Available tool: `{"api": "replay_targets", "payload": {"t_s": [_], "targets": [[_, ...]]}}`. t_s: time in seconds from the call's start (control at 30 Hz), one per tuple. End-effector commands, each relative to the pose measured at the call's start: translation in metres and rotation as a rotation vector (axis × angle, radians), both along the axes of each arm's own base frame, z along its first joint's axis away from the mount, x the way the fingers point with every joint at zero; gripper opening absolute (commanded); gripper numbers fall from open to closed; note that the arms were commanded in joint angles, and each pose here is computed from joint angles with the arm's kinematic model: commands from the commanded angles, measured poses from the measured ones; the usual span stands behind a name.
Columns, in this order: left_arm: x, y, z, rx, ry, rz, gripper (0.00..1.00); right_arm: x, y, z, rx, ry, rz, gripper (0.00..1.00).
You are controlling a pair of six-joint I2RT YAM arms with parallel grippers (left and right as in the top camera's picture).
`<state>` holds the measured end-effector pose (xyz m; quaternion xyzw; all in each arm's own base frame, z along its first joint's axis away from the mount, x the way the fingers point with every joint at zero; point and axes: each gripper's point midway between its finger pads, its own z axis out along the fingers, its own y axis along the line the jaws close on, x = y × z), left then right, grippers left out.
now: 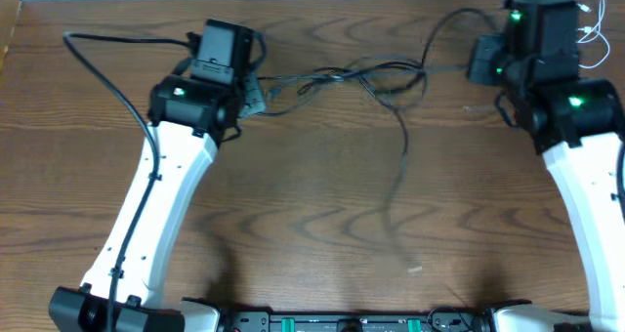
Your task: Untangle cables
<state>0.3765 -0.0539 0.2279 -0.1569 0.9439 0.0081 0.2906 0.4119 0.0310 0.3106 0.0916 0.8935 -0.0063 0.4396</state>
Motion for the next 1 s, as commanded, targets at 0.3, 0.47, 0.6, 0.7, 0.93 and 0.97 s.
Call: {"api": "replay_targets", "payload": {"t_s": [0.3, 0.47, 0.6, 0.7, 0.93, 0.97], "targets": [[0.0, 0.069, 0.02, 0.122, -0.039, 0.161, 0.07, -0.031, -0.091, 0.064, 0.047, -0.164, -0.198, 0.01], [0.014, 0.018, 0.022, 0.04, -0.061, -0.184, 0.07, -0.019, -0.057, 0.037, 0.146, -0.069, -0.019, 0.01], [0.027, -0.048, 0.055, -0.13, -0.227, -0.484, 0.07, -0.008, -0.018, 0.012, 0.247, 0.012, 0.181, 0.04], [0.021, -0.1, 0.126, -0.333, -0.489, -0.732, 0.08, -0.003, 0.01, -0.001, 0.306, 0.052, 0.35, 0.27], [-0.021, -0.11, 0.303, -0.618, -1.043, -0.764, 0.07, -0.001, 0.058, -0.01, 0.385, 0.079, 0.539, 0.72], [-0.025, -0.11, 0.312, -0.636, -1.072, -0.763, 0.07, -0.002, 0.062, -0.01, 0.384, 0.082, 0.551, 0.74]]}}
